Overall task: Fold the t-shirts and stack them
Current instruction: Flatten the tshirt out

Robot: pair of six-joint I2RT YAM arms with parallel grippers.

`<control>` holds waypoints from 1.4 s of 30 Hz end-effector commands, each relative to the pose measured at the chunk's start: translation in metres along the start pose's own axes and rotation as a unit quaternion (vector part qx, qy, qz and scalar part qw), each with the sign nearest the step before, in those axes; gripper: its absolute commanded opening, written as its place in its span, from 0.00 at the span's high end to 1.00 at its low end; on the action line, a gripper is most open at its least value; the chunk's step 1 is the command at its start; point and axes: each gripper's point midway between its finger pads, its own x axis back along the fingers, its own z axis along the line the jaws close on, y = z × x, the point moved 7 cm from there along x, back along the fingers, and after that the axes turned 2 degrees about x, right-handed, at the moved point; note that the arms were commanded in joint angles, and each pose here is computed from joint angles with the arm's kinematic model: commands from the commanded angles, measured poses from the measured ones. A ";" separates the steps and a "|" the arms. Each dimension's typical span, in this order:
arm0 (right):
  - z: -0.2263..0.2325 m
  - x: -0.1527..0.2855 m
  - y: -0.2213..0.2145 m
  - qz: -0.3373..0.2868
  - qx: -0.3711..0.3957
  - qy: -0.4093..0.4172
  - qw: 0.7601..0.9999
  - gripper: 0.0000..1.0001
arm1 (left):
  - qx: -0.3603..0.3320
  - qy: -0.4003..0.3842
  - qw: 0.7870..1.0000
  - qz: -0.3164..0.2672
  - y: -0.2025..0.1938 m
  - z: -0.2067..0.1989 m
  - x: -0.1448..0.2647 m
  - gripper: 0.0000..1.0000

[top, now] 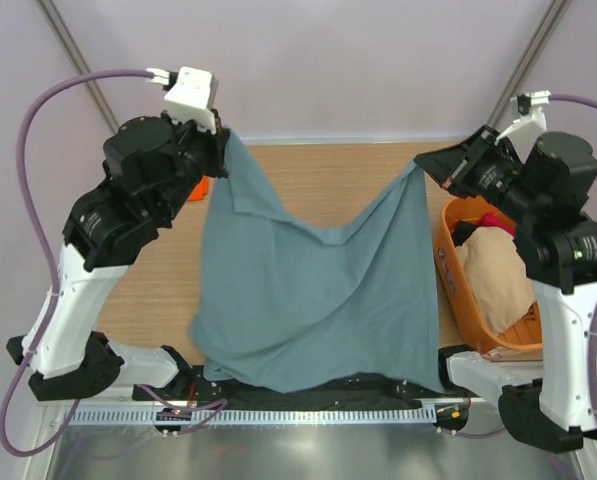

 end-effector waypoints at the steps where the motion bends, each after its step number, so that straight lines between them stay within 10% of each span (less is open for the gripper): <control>1: 0.026 0.015 0.038 -0.085 0.077 0.043 0.992 0.99 | 0.024 0.010 0.991 -0.133 0.068 0.021 0.039 1.00; 25: 0.095 0.201 0.032 -0.232 0.071 0.131 0.961 0.99 | 0.158 -0.178 0.902 -0.360 0.152 0.069 0.220 1.00; 32: 0.057 0.108 0.047 -0.201 0.092 0.058 0.974 0.99 | 0.078 -0.089 0.939 -0.322 0.152 0.047 0.142 1.00; 37: -0.004 -0.020 0.042 -0.160 0.095 0.006 0.983 0.99 | -0.045 0.087 0.977 -0.191 0.102 0.021 0.000 1.00; 42: -0.048 -0.104 0.031 -0.129 0.103 -0.021 0.986 0.99 | -0.017 0.133 0.984 -0.121 0.052 0.048 -0.094 1.00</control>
